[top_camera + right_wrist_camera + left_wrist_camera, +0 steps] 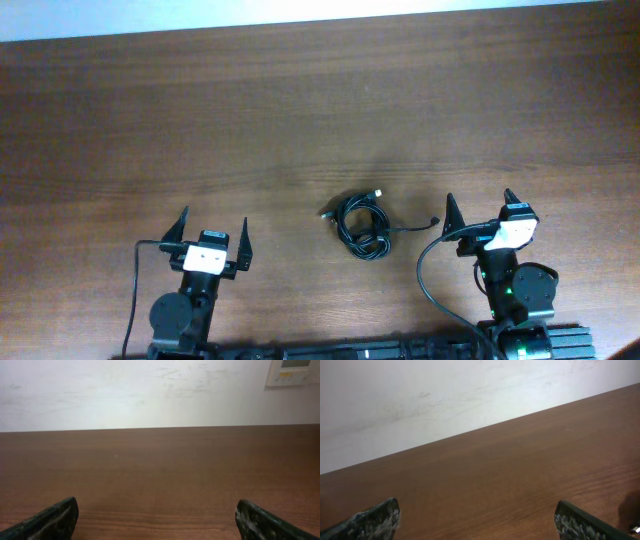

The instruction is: Untangle cables

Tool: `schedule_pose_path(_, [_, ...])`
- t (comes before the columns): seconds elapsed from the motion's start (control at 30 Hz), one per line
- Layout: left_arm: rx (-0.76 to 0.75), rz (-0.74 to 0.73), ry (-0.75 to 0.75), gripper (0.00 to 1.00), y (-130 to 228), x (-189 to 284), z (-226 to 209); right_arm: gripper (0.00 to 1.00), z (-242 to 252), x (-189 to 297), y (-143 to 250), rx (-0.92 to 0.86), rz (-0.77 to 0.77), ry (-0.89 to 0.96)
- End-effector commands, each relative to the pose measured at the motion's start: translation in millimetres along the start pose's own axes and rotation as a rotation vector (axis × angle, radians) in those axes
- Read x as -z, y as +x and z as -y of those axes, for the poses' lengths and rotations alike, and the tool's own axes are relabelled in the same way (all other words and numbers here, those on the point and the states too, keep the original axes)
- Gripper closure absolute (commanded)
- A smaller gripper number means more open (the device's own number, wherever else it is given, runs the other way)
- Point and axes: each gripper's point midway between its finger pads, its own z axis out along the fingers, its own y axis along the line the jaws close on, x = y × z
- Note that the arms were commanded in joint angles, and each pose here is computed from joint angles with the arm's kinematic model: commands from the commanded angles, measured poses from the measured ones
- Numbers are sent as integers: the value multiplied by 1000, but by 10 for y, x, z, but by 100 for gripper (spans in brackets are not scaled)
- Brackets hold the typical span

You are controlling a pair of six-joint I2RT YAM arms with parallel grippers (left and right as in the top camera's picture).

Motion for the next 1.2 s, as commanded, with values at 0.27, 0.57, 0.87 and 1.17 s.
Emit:
schedule_pose_path(0.27, [66,7,-26,1,-188,68,-91,1,32,1,20,-7,-3,16])
schedule_pose_path(0.57, [62,-42,-16,1,-800,363,-231,1,32,1,20,-7,-3,15])
schedule_pose_path(0.87, [67,-172,51,1,-1123,234,-242,1,32,1,19,-7,-2,15])
schedule_pose_path(1.17, [73,-370,94,1,-1297,-223,-292,1,32,1,20,-7,-3,16])
